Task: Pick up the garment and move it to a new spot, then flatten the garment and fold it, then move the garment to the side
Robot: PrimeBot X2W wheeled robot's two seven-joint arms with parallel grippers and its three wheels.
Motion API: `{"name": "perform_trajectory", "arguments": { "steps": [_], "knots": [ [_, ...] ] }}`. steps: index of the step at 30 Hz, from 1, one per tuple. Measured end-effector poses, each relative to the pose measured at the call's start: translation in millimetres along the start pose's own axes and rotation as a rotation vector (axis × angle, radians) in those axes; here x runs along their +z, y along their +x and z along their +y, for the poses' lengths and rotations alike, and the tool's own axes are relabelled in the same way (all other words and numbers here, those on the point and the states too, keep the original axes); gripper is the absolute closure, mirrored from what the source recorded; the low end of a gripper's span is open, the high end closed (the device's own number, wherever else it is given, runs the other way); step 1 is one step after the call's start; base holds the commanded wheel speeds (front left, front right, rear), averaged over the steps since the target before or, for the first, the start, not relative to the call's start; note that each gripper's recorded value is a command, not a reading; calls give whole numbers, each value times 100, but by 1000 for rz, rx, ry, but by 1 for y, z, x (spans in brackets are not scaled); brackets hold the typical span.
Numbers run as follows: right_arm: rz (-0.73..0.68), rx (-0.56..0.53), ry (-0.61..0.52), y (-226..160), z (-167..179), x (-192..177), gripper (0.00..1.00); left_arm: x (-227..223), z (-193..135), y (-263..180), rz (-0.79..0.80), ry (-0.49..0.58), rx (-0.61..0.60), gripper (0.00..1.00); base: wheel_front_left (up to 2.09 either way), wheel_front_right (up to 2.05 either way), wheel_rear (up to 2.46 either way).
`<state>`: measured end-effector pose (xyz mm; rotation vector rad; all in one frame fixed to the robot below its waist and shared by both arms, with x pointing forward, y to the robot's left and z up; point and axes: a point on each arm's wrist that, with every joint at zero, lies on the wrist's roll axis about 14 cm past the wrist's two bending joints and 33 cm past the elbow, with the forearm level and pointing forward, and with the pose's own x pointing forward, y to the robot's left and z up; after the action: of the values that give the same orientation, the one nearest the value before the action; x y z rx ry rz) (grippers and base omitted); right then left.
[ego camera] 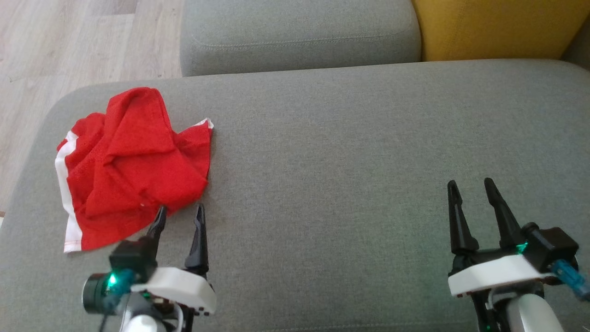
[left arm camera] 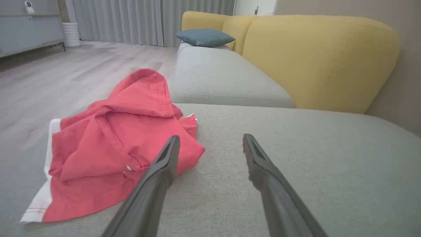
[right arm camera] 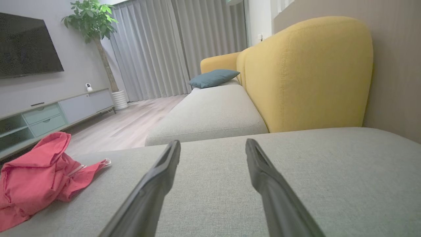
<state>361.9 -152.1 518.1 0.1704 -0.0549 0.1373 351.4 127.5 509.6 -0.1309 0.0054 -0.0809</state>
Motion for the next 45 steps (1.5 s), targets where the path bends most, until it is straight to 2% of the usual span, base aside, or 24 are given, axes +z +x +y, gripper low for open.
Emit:
{"name": "perform_trajectory", "arguments": {
  "steps": [13,16,29,45],
  "knots": [
    [-44,62,-189,1,15,9,0,6,-21,-8,-74,220,-62,0,0,0,0],
    [-53,70,-203,1,18,11,0,11,-23,-9,-101,234,-58,0,0,0,0],
    [-93,35,127,-4,16,11,0,53,-31,-13,-251,169,-51,0,0,0,0],
    [-28,14,163,-14,14,-12,0,31,-30,-16,-191,115,-98,0,0,0,0]
  ]
}}
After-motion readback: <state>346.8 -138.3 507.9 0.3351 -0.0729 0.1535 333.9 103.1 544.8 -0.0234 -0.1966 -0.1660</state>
